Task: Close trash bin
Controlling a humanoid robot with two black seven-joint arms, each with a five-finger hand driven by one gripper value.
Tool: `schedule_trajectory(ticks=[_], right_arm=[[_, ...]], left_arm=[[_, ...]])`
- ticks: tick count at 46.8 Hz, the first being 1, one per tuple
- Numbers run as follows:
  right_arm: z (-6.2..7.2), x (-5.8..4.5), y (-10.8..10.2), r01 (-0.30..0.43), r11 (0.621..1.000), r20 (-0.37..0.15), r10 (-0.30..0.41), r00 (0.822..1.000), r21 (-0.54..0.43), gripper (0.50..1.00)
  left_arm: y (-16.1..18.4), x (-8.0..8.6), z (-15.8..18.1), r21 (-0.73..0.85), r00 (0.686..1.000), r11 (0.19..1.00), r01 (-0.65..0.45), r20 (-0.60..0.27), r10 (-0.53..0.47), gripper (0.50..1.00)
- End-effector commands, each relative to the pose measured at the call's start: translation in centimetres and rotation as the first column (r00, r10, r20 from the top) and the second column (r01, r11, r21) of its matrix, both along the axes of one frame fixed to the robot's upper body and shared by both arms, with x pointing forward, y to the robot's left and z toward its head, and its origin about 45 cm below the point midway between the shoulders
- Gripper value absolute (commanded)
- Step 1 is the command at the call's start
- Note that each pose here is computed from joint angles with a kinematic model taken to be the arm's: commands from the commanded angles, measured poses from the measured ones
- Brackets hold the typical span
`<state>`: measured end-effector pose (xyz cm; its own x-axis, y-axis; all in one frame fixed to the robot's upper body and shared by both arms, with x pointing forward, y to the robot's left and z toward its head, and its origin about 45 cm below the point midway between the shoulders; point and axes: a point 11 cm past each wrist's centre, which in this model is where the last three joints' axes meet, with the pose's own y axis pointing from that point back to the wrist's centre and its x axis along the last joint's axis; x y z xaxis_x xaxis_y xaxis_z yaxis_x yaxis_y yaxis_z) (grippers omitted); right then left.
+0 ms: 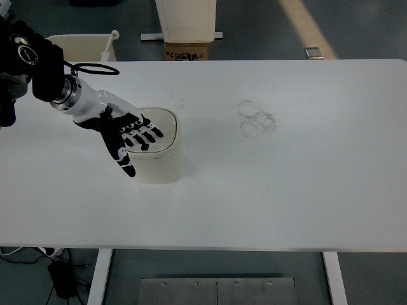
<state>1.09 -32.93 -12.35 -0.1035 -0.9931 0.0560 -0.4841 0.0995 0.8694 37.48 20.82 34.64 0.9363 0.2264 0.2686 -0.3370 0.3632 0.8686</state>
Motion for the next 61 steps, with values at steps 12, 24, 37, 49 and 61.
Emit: schedule_trajectory(ticks=[12,24,37,49,61], right_arm=[[0.0,0.0,0.0,0.0,1.0,0.0,0.0,1.0,0.0,0.991],[0.0,0.0,0.0,0.0,1.0,0.0,0.0,1.0,0.0,0.991],[0.0,-0.1,0.0,0.002,1.0,-0.001,-0.002,1.0,0.0,0.991],[0.0,0.0,0.0,0.001,1.0,0.0,-0.001,1.0,0.0,0.991],[0.0,-0.1,0.0,0.002,1.0,-0.001,-0.002,1.0,0.0,0.991]], left_arm=[[-0.1,0.5,1.1,-0.017,1.0,1.0,-0.007,0.03,0.007,1.0],[-1.7,1.8,3.9,-0.08,0.994,0.997,0.015,0.109,-0.006,1.0],[-2.8,5.7,8.8,-0.202,0.965,0.979,-0.004,0.256,0.057,1.0],[-4.6,8.5,14.1,-0.458,0.927,0.889,0.018,0.34,0.157,1.0],[-1.2,11.4,15.0,-0.751,0.893,0.658,-0.049,0.263,0.367,1.0]])
